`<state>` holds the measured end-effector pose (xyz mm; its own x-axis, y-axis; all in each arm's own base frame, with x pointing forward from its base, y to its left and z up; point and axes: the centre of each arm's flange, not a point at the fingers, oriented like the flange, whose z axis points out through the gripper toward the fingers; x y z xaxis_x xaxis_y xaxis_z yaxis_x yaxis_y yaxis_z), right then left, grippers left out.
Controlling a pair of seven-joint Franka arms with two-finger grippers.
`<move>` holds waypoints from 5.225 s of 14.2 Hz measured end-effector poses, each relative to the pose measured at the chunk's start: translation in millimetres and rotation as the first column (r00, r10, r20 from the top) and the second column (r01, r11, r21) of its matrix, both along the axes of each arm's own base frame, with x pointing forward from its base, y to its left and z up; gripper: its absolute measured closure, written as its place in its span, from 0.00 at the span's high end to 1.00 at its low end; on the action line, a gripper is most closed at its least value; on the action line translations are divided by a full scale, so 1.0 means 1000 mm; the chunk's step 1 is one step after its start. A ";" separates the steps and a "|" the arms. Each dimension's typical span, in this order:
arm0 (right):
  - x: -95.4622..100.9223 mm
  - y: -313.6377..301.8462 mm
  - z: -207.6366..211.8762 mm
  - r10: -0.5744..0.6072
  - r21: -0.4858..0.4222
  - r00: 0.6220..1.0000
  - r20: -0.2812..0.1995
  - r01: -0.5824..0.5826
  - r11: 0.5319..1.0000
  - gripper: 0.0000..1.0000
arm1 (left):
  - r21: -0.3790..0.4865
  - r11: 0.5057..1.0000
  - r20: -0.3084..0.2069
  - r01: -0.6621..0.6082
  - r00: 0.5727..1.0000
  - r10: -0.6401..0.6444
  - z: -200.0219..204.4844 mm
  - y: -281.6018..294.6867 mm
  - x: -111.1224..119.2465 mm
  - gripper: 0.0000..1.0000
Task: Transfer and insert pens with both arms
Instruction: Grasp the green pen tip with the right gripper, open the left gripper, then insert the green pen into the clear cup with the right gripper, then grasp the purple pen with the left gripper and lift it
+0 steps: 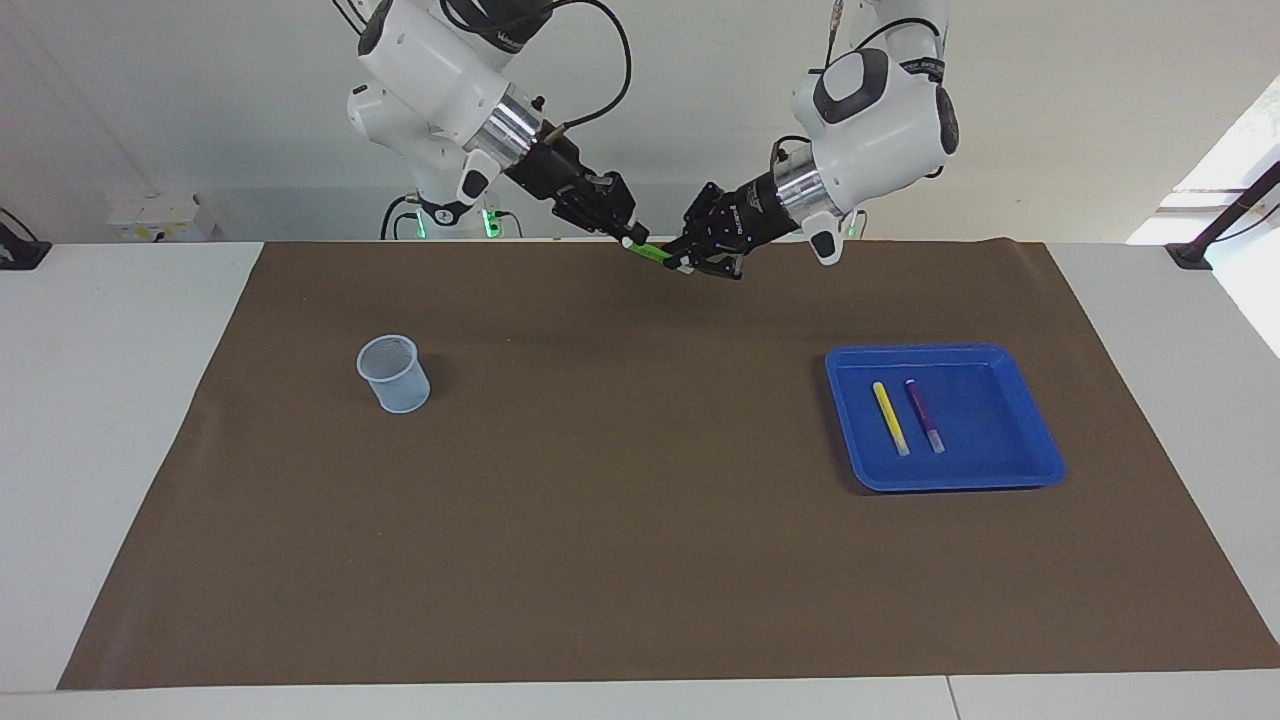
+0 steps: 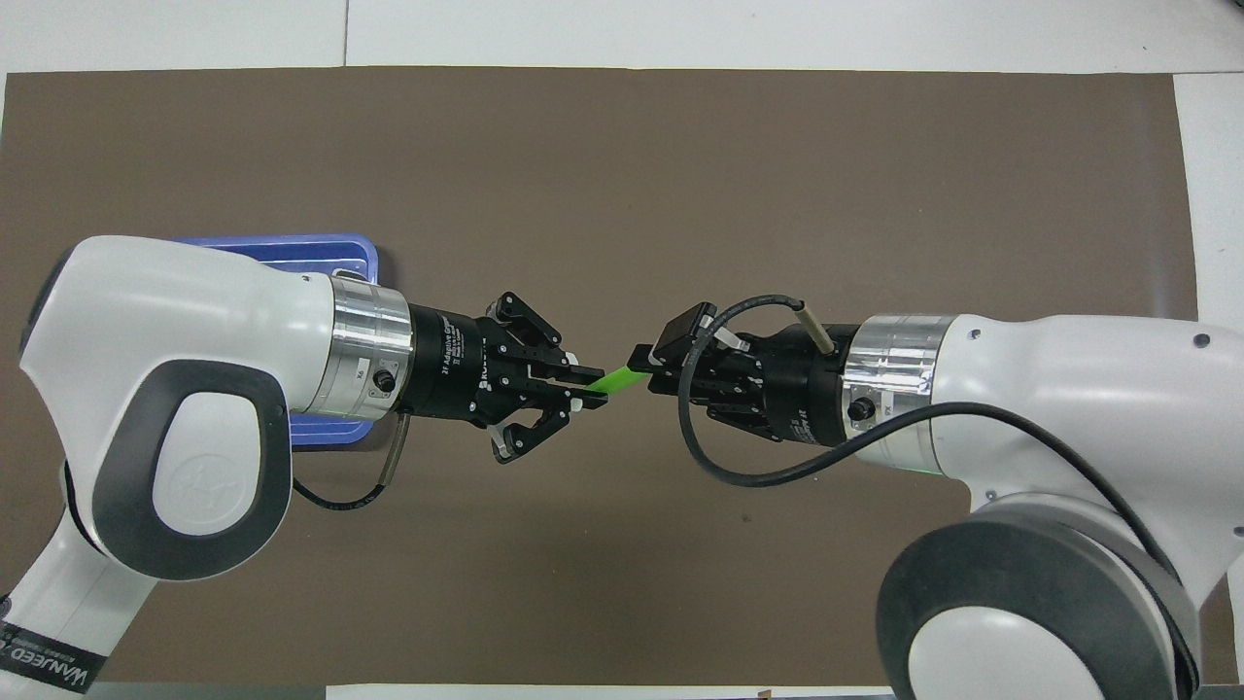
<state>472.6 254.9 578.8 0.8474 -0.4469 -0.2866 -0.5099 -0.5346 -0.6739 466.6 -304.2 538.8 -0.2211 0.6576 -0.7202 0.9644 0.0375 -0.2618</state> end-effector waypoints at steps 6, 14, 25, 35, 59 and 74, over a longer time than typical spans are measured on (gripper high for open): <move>0.000 -0.001 0.000 0.004 -0.001 1.000 0.008 -0.004 1.000 0.33 | 0.000 1.000 0.001 0.000 1.000 0.000 0.000 0.000 0.000 0.16; 0.003 -0.007 -0.004 0.019 -0.015 0.999 0.030 -0.019 1.000 0.19 | -0.003 1.000 0.007 -0.010 1.000 0.010 0.002 0.002 0.001 0.16; 0.018 -0.078 0.013 0.362 -0.311 0.924 0.124 -0.310 0.898 0.18 | -0.004 1.000 0.023 -0.024 0.999 0.024 0.005 -0.004 0.000 1.00; 0.032 -0.171 -0.017 0.827 -0.767 0.546 -0.138 -0.586 0.259 0.18 | 0.245 0.966 0.190 0.083 0.973 -0.132 -0.016 0.034 0.014 1.00; 0.022 -0.254 -0.158 0.737 -0.706 0.644 -0.206 -0.619 0.344 0.39 | 0.775 0.036 0.224 0.631 -0.221 -0.949 -0.204 0.329 0.124 1.00; 0.043 -0.201 0.022 0.437 -0.220 0.880 0.184 -0.396 0.891 1.00 | 0.757 -0.127 0.178 0.641 -0.389 -0.904 -0.238 0.309 0.131 0.41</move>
<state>515.4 54.2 600.5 0.9978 -0.0629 -0.0198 -0.0615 -0.7808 -0.6218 597.4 5.3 301.1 0.9840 -0.1780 0.0061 -0.1781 -0.9834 0.0358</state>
